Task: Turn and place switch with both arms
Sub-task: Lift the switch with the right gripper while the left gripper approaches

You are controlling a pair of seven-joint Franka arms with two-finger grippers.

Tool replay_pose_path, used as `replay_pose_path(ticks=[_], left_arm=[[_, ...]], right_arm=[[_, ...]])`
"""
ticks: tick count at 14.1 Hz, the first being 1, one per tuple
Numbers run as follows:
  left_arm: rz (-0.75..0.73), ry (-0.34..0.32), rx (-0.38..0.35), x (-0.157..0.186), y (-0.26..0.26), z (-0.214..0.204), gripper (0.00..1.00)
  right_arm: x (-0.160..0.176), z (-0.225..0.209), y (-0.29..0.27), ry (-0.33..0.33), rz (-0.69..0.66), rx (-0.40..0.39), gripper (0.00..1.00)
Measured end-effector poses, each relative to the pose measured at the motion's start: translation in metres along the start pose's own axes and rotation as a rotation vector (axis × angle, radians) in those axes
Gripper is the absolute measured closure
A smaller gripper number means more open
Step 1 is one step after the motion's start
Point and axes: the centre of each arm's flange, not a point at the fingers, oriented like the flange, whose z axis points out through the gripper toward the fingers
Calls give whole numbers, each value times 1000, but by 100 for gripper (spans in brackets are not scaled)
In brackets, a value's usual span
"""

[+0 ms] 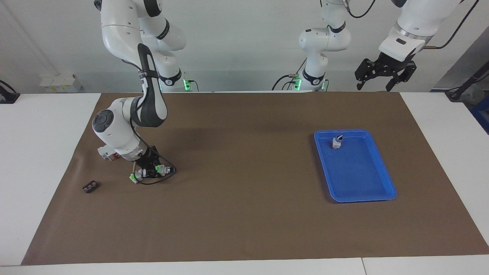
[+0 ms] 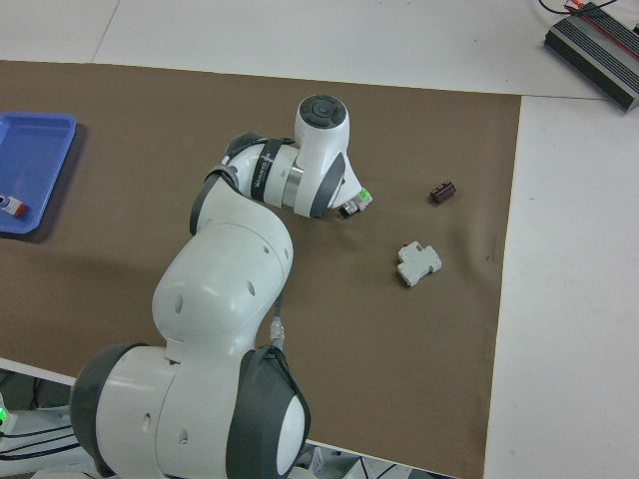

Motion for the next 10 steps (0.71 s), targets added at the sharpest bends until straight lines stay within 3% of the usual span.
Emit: replay_pose_path(ticks=[4,8,10], left_arm=[[1,-5,0,-1,0,0,0],[19,-22,1,-4,11,7,0],[53,-13,5,-5,29,18,0]], right_arm=[[-46,-62,-6,-140,-9,10,59],[-97,-122,0,-380,-23,49,59],[-119,-140,2,-457,-35,59,59]])
